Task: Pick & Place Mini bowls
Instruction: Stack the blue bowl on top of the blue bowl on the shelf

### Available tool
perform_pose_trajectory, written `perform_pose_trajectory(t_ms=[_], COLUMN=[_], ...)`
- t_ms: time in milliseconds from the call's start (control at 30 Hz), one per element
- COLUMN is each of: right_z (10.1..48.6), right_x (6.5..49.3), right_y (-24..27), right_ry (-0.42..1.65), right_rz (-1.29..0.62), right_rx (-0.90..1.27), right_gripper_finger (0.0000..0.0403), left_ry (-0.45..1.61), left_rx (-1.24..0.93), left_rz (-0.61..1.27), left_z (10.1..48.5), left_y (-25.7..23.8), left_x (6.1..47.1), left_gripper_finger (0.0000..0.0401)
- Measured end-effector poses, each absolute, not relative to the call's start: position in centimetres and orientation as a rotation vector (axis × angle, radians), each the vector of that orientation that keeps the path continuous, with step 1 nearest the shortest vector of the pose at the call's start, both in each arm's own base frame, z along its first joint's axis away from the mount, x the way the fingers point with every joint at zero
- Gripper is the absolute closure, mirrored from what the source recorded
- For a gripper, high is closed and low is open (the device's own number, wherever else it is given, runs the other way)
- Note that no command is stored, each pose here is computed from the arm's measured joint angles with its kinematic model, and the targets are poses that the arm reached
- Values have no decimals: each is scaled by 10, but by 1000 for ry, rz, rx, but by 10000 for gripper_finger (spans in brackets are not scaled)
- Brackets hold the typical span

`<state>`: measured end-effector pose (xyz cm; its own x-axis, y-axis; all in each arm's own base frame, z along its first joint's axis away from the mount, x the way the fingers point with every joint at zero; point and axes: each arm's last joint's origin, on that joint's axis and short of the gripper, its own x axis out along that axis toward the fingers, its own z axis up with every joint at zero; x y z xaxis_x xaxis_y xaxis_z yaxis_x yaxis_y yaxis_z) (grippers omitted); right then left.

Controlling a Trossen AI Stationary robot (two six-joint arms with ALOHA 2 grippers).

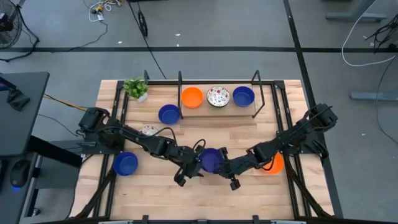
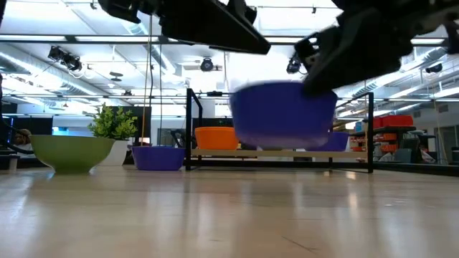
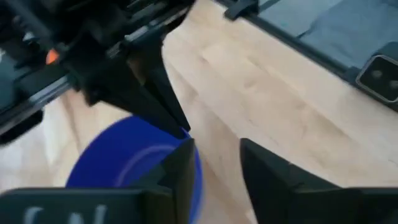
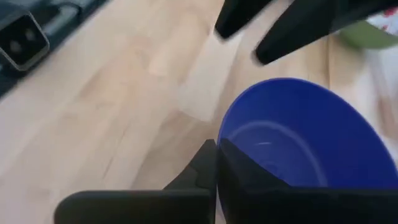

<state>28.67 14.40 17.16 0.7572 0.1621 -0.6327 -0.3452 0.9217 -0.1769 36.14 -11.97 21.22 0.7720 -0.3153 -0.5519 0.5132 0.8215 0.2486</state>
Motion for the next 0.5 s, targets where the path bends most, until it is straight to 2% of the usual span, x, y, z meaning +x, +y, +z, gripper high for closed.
perform_pose_trajectory(t_ms=[200, 300, 500], right_z=[167, 175, 212], right_x=[275, 263, 236], right_y=[134, 121, 72], right_ry=[736, 739, 659], right_rz=[159, 75, -107], right_rx=[-362, -388, -353], right_gripper_finger=[401, 401, 401], left_ry=[618, 679, 629], left_rx=[255, 213, 204], left_rz=[-344, -306, -164], left_z=[221, 213, 188], left_y=[-118, -126, -140], left_x=[349, 342, 328], left_gripper_finger=[214, 210, 222])
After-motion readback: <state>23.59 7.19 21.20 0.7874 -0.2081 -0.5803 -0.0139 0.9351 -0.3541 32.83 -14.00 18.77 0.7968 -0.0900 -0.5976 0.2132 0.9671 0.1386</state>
